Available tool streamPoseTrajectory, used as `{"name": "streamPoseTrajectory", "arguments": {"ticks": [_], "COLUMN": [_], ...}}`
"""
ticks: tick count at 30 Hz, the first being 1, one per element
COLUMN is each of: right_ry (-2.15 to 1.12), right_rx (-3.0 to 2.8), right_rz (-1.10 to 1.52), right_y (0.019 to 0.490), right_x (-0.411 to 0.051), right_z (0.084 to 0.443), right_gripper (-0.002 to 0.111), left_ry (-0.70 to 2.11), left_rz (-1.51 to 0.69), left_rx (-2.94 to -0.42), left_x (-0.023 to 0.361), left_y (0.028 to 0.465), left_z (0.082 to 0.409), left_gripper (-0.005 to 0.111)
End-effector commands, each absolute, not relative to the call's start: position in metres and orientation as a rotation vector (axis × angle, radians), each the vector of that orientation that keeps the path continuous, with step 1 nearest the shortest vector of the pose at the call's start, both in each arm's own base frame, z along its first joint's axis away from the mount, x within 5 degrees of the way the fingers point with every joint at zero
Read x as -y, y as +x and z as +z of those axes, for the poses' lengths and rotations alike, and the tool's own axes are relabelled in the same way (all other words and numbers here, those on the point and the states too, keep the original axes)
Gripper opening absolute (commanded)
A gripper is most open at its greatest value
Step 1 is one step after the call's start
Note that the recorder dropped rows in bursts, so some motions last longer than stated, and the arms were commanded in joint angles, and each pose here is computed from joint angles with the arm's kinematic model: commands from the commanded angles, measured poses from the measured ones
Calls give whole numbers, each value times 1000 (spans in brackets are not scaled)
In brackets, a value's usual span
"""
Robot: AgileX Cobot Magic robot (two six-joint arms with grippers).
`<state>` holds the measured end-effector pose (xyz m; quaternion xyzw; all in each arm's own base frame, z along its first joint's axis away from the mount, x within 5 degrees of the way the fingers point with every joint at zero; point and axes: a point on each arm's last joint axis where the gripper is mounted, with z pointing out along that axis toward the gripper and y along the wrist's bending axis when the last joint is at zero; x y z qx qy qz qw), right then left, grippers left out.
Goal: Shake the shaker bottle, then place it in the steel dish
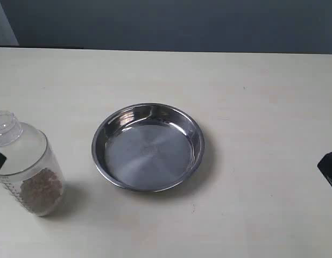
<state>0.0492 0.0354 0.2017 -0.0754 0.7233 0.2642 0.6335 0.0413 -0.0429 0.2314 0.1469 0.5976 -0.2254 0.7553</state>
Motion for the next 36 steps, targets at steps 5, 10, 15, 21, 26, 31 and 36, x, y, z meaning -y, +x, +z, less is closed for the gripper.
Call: {"name": "streamPoseTrajectory", "arguments": {"ticks": [5,10,15,21,26,31,36], "right_ry": [-168,-169,-169,-169,-169,-169,-169], "right_rx": [-1648,-1649,-1649,-1649,-1649,-1649,-1649], "right_rz": [599,600,600,600,600,600,600], "right_y": [49,49,49,49,49,49,49], "right_x": [-35,-35,-35,-35,-35,-35,-35], "right_z": [202,202,202,202,202,202,202], "right_gripper": [-1,-1,-1,-1,-1,-1,-1], "left_ry": [400,327,374,390,292,213,304], "left_rz": [-497,-459,-406,-384,-403,-500,-587], "left_rx": [-1219,-1221,-1284,-1349,-1413,-1449,-1464], "left_x": [47,41,42,41,37,37,47], "left_y": [30,30,31,33,39,42,38], "left_z": [261,274,268,262,250,239,235], "left_gripper": [60,89,106,106,106,106,106]}}
